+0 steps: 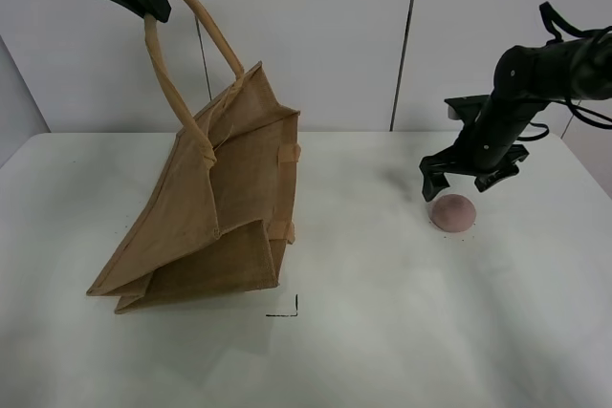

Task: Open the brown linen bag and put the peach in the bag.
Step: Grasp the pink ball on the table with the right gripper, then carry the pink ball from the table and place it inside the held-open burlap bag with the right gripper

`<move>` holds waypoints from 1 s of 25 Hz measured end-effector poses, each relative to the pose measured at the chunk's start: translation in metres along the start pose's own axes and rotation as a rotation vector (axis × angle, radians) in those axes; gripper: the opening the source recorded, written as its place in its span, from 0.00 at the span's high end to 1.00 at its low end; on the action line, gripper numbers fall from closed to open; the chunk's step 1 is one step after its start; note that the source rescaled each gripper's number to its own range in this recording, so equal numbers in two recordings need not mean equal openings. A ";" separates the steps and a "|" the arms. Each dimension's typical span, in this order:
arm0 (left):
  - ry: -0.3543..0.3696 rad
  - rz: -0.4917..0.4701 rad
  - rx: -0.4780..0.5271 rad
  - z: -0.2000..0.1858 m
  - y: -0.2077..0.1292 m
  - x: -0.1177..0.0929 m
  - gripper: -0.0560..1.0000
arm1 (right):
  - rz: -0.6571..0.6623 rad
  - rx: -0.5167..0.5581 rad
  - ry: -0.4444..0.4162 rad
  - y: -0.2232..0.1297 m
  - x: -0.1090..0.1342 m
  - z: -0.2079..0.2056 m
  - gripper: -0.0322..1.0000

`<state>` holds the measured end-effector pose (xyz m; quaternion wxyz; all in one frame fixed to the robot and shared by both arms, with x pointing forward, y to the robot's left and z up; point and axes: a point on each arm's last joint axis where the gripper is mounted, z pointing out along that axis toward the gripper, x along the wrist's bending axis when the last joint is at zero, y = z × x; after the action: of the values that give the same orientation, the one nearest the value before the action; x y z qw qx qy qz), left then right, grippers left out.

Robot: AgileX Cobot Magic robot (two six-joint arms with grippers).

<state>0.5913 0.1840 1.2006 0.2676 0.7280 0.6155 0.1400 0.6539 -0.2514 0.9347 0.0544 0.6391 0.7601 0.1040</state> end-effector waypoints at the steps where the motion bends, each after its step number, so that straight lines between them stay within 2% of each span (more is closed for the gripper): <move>1: 0.000 0.000 0.000 0.000 0.000 0.000 0.95 | 0.002 -0.004 -0.002 0.001 0.000 0.004 0.00; 9: 0.000 0.000 0.000 0.000 0.000 0.000 0.95 | 0.019 0.059 -0.007 -0.004 -0.004 0.043 0.01; 11: 0.000 0.000 0.000 0.000 0.000 0.000 0.95 | 0.033 0.062 -0.007 -0.004 -0.004 0.044 0.06; 14: 0.000 0.000 0.000 0.000 0.000 0.000 0.95 | 0.058 0.064 -0.007 -0.005 -0.004 0.045 0.21; 16: 0.000 0.000 0.000 0.000 0.000 0.000 0.95 | 0.064 0.069 -0.007 -0.005 -0.004 0.046 0.39; 19: 0.000 0.000 0.000 0.000 0.000 0.000 0.95 | 0.071 0.068 -0.005 -0.004 -0.003 0.045 0.83; 20: 0.000 0.000 0.000 0.000 0.000 0.000 0.95 | 0.072 0.060 -0.005 -0.003 -0.003 0.042 0.90; 21: 0.000 0.000 0.000 0.000 0.000 0.000 0.95 | 0.074 0.056 -0.004 -0.003 -0.003 0.039 0.95; 25: -0.004 -0.001 0.001 0.000 0.000 0.000 0.95 | 0.067 0.004 0.006 0.001 0.000 0.013 0.97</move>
<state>0.5911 0.1837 1.2007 0.2687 0.7280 0.6154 0.1382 0.6581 -0.2505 0.9225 0.0473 0.6641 0.7385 0.1063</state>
